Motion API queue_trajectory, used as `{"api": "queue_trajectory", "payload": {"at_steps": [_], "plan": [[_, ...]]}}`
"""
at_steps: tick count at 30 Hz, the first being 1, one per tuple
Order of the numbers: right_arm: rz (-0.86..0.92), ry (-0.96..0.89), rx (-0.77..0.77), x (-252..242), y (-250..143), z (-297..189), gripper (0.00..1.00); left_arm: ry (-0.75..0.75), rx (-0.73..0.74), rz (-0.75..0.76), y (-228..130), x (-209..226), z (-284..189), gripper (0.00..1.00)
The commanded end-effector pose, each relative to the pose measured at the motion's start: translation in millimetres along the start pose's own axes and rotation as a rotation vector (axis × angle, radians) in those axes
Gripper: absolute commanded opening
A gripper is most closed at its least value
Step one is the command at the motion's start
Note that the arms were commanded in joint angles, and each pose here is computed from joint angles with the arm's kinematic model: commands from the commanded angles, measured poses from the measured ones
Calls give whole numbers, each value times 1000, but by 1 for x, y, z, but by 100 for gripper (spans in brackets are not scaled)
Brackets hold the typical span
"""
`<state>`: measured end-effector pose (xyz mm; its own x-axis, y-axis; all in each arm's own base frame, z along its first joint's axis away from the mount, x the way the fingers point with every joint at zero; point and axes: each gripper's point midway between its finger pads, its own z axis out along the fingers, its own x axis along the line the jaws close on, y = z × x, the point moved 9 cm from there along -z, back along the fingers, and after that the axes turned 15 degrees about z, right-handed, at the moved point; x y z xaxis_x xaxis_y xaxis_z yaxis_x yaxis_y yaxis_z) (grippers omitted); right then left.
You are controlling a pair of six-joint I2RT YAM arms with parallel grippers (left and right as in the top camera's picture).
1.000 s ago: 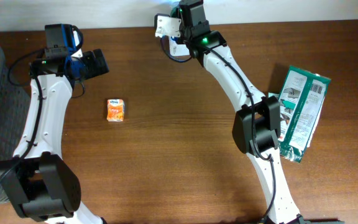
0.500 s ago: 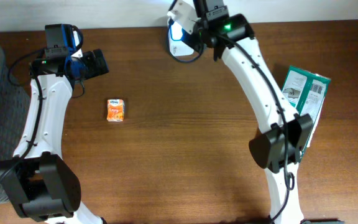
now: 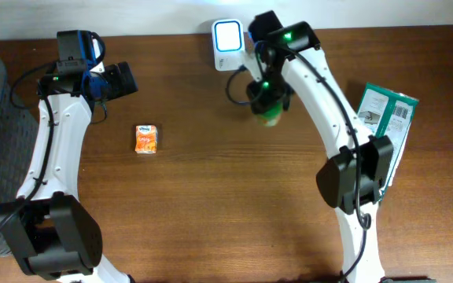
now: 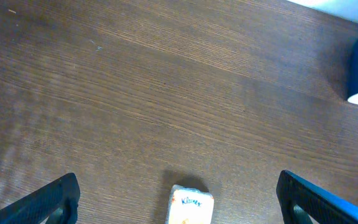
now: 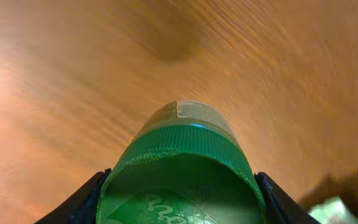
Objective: Scan the item barcode
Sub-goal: 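Carry the jar right and set it beside the green packs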
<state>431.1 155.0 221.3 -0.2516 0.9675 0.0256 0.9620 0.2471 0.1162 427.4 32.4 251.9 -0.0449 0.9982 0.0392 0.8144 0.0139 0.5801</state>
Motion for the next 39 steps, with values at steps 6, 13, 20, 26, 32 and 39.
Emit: {"api": "queue_trajectory", "payload": {"at_steps": [6,13,20,26,32,39], "plan": [[433,-133,71,-123,-14,53,33,9,-7,7,1,2,-2,99],[552,-142,-51,-180,-8,51,39,9,-7,7,1,2,-2,99],[588,-147,-94,-199,-7,53,44,9,-7,7,1,2,-2,99],[588,-146,-21,-196,-19,67,66,9,-7,7,1,2,-2,99],[586,-122,-76,-193,-11,33,98,9,-7,7,1,2,-2,99],[575,-38,-217,-181,-5,-67,98,9,-7,7,1,2,-2,99]]}}
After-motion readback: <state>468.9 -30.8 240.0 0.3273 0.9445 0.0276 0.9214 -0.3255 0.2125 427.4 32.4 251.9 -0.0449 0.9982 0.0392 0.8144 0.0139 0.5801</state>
